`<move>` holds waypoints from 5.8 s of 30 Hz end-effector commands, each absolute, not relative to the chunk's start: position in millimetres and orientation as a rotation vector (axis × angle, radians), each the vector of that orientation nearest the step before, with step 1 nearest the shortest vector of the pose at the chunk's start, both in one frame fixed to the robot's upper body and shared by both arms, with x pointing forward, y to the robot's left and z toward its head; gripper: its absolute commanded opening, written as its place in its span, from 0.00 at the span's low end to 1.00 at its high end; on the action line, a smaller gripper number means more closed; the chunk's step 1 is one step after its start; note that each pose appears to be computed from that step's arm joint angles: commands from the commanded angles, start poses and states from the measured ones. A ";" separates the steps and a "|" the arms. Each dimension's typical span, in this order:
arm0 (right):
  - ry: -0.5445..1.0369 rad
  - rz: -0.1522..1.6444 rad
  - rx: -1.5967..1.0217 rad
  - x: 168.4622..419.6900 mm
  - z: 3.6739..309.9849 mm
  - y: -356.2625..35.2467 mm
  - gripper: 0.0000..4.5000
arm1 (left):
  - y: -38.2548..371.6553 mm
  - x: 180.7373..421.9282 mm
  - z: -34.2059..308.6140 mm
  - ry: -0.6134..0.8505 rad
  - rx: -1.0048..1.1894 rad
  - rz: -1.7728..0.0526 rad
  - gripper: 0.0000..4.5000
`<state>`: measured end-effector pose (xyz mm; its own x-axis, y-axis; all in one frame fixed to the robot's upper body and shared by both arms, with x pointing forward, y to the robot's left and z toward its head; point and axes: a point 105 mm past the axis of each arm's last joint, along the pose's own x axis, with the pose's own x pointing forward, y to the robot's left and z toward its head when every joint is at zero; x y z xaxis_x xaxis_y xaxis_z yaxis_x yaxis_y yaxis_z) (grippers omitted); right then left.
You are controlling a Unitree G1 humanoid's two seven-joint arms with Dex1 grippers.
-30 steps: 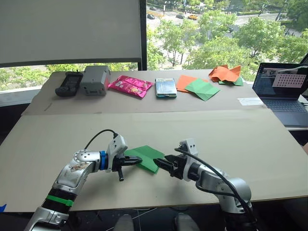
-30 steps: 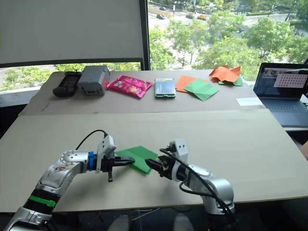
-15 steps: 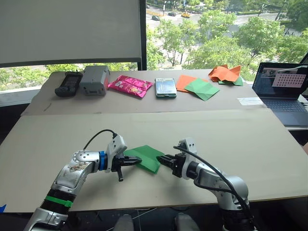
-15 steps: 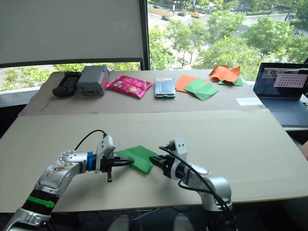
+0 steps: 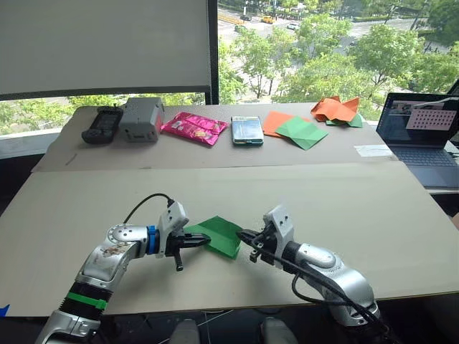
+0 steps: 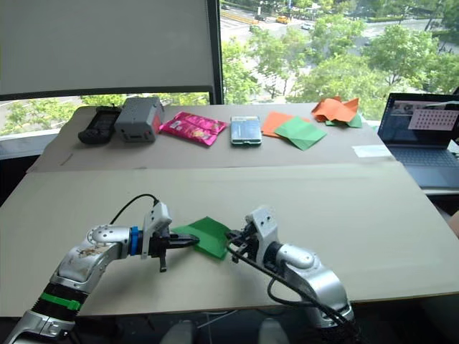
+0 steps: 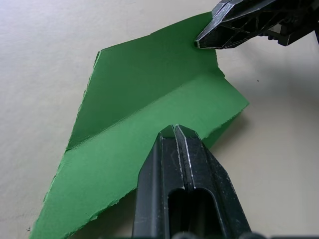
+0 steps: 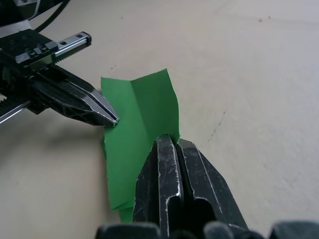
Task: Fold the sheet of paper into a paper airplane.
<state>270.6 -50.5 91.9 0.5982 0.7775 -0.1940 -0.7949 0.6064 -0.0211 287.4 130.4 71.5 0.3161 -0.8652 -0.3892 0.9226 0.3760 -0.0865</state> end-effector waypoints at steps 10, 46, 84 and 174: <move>-0.134 1.088 -0.733 263.3 74.3 -35.9 0.00 | 148.9 285.9 97.4 0.357 0.162 -1.149 0.00; -0.279 1.235 -1.050 259.8 68.2 -31.9 0.00 | 138.2 294.6 82.6 0.388 0.239 -1.168 0.00; 0.128 1.123 -0.462 294.9 77.1 8.7 0.00 | 146.0 285.3 53.4 0.459 0.323 -1.171 0.00; 0.502 1.066 -0.433 268.1 24.2 -30.2 0.00 | 132.7 294.9 63.6 0.410 0.330 -1.185 0.00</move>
<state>272.8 -16.5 53.8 0.4177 0.7779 -0.4695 -0.9060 0.3953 -0.1512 292.3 136.9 59.5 0.3171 -0.8204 -0.4758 0.9357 0.3524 0.0158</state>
